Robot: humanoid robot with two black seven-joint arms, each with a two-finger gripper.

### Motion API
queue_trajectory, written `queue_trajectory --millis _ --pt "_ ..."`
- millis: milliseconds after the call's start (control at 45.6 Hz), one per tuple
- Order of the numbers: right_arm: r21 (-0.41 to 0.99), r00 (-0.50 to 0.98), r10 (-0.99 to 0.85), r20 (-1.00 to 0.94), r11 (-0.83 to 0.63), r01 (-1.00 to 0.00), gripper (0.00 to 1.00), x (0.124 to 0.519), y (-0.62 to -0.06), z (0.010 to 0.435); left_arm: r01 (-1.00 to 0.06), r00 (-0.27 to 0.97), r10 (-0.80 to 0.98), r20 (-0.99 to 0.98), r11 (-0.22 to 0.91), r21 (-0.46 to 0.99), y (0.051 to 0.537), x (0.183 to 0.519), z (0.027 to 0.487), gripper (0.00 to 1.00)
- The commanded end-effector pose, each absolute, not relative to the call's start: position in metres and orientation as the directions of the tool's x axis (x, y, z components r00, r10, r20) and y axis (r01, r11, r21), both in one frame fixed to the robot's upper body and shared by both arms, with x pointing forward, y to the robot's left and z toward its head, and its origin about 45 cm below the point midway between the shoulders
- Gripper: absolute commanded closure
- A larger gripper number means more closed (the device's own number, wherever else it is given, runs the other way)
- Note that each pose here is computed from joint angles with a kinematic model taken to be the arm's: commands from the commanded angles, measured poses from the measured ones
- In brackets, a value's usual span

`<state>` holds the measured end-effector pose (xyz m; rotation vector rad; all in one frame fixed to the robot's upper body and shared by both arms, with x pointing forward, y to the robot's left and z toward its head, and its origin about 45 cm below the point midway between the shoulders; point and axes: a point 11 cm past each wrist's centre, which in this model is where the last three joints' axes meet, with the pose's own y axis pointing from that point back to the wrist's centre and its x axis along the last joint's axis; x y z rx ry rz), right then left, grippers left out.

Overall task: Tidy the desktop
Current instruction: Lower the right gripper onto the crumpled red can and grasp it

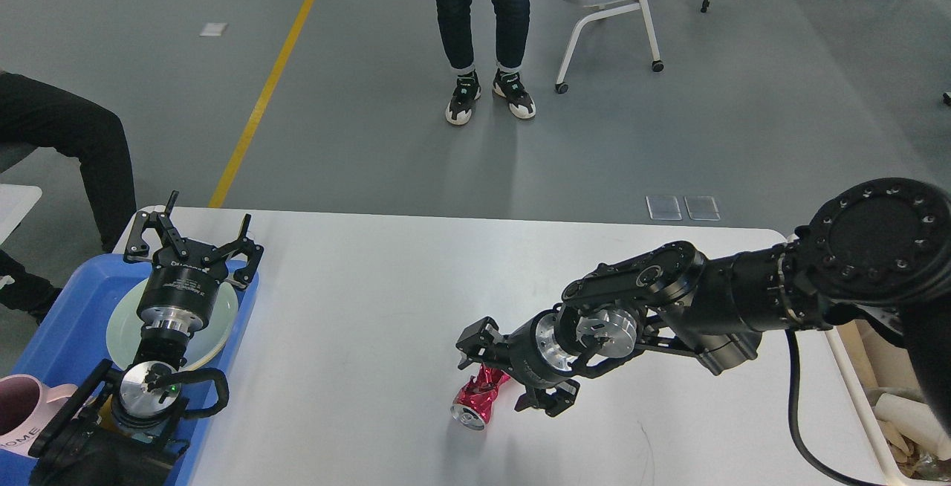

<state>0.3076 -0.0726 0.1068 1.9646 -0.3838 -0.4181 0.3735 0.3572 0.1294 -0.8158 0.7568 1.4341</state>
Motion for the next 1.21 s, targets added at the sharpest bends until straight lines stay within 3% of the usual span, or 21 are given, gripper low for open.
queue_trajectory --millis 0,723,833,964,1183 --pt "0.904 0.888 -0.447 -0.11 -0.416 -0.098 0.0 0.311 -0.061 0.103 -0.999 0.009 0.534 -0.845 -0.026 -0.027 0.357 0.373 0.129 0.04" --pt "0.911 0.869 -0.486 -0.092 -0.394 -0.124 0.0 0.304 -0.058 0.057 -0.999 0.01 0.533 -0.846 -0.024 -0.028 0.356 0.374 0.13 0.04" --pt "0.911 0.868 -0.487 -0.1 -0.396 -0.117 0.08 0.302 -0.058 0.054 -0.999 0.01 0.534 -0.845 -0.026 -0.028 0.357 0.374 0.13 0.04" --pt "0.911 0.869 -0.483 -0.108 -0.397 -0.107 0.3 0.3 -0.059 0.052 -0.999 0.01 0.534 -0.845 -0.026 -0.028 0.357 0.374 0.13 0.04" --pt "0.92 0.871 -0.471 -0.143 -0.387 -0.057 0.89 0.292 -0.064 0.047 -0.999 0.01 0.533 -0.846 -0.024 -0.028 0.356 0.374 0.13 0.04"
